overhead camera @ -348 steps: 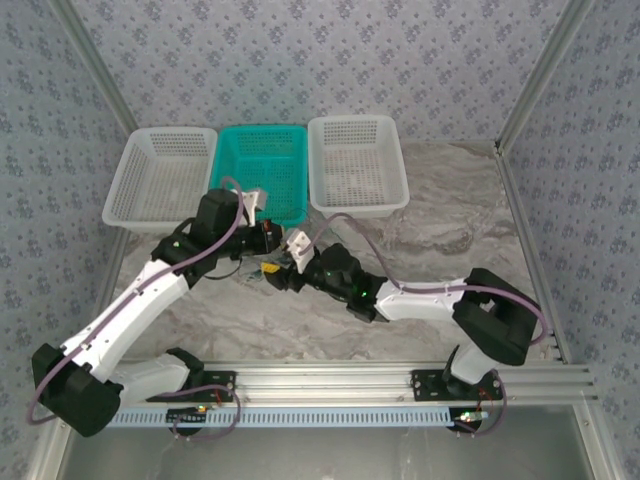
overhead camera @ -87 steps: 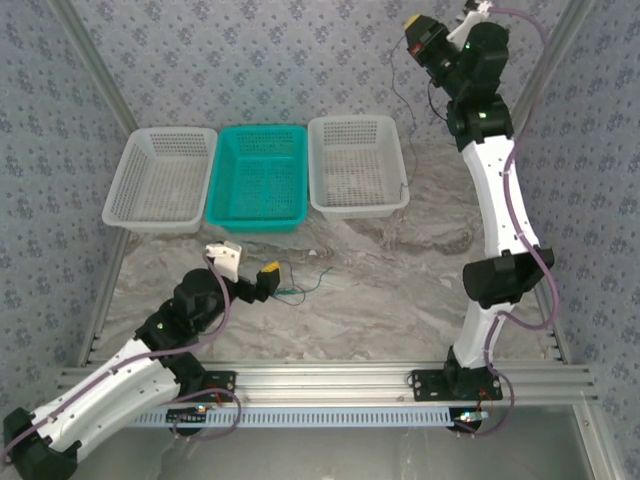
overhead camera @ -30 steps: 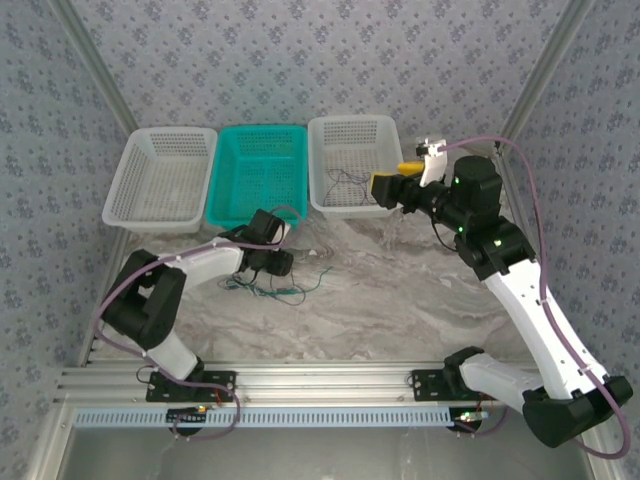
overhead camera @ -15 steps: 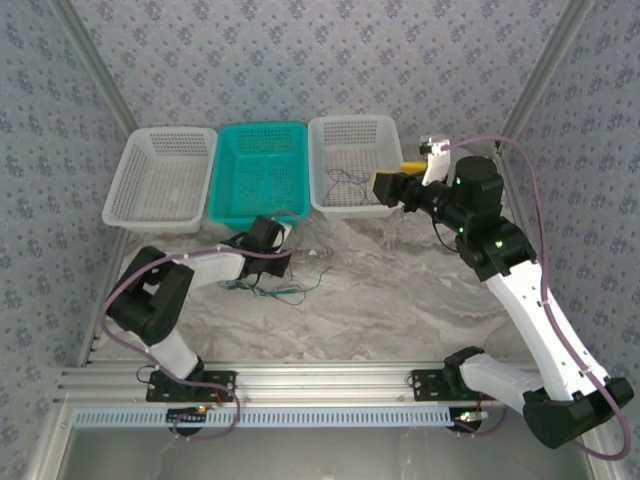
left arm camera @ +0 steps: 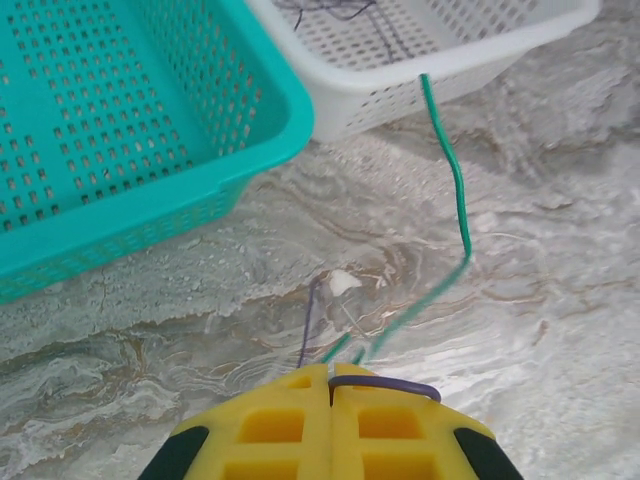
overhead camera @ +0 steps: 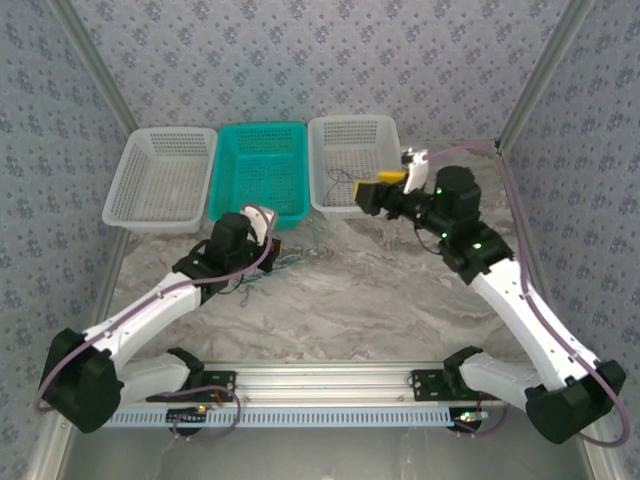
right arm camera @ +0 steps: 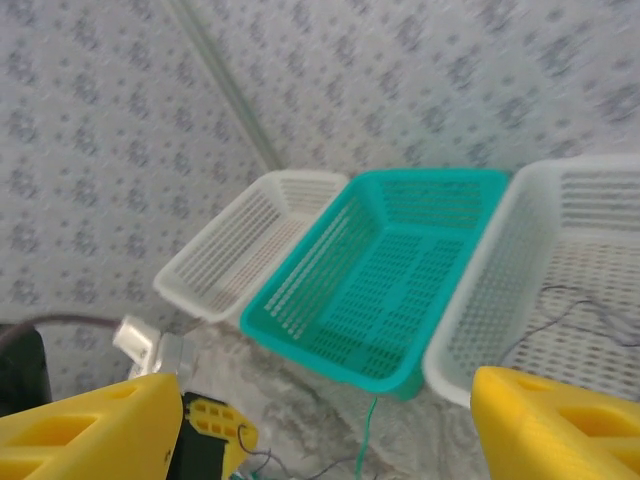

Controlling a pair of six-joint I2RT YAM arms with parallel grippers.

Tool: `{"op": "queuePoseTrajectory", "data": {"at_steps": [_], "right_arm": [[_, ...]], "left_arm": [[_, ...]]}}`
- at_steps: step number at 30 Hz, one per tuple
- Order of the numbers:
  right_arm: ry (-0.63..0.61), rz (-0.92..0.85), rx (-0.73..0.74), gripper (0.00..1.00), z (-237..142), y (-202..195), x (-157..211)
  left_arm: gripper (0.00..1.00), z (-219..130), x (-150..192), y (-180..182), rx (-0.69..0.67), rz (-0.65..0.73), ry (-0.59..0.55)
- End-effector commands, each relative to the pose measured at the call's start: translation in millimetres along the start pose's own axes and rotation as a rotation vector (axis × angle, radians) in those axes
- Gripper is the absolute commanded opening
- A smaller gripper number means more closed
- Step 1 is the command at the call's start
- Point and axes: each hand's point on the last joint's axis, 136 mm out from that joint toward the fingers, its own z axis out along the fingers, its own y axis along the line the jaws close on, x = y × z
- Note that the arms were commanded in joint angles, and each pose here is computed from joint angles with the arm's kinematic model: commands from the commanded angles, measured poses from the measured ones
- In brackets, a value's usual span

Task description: Untangle the cables

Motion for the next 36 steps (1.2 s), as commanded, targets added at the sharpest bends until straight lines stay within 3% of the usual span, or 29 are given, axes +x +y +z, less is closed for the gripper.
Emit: {"op": "queuePoseTrajectory", "data": {"at_steps": [1,7,14,16,18,20,22,24,25,28,32,36], "right_arm": [[-0.021,-0.03,-0.178,0.79,27.8,29.6,27.8],[0.074,-0.308,-0.355,0.78,64.2,74.9,106.9],[0.048,-0.393,-0.439,0.74,97.3,84.9,134.5],[0.06,-0.383,-0.442,0.65,106.8,82.4,142.3],[0.082,-0.356,-0.451,0.48,114.1,80.5,149.6],[0.084,-0.321,-0.461,0.18,118.0,81.1,152.7],[0.077,-0.293,-0.472,0.0,118.5,82.2,151.3],[0.088,-0.263,-0.48,0.0,118.0,84.5,148.9],[0.106,-0.242,-0.472,0.0,118.4,84.6,146.8],[0.168,-0.191,-0.437,0.0,117.5,80.4,142.1],[0.133,-0.12,-0.419,0.0,110.3,72.5,127.4],[0.108,0.013,-0.364,0.0,105.6,71.7,92.4]], "left_arm": [[0.0,-18.9,-26.7,-15.8,0.054,0.005,-0.048],[0.0,-39.7,-54.4,-36.3,0.107,0.048,-0.09],[0.0,-52.7,-69.3,-55.5,0.162,0.096,-0.117],[0.0,-55.6,-72.3,-57.3,0.165,0.094,-0.126],[0.0,-58.8,-73.9,-58.7,0.17,0.089,-0.134],[0.0,-63.0,-76.3,-59.5,0.169,0.089,-0.148],[0.0,-65.7,-76.5,-57.5,0.156,0.091,-0.154],[0.01,-67.8,-76.1,-53.8,0.135,0.093,-0.161],[0.08,-68.9,-75.1,-50.9,0.12,0.094,-0.164],[0.4,-73.5,-68.3,-40.3,0.07,0.085,-0.176],[0.52,-83.2,-54.0,-17.9,-0.021,0.023,-0.23],[0.59,-97.7,-41.0,5.1,-0.068,-0.186,-0.295]]}}
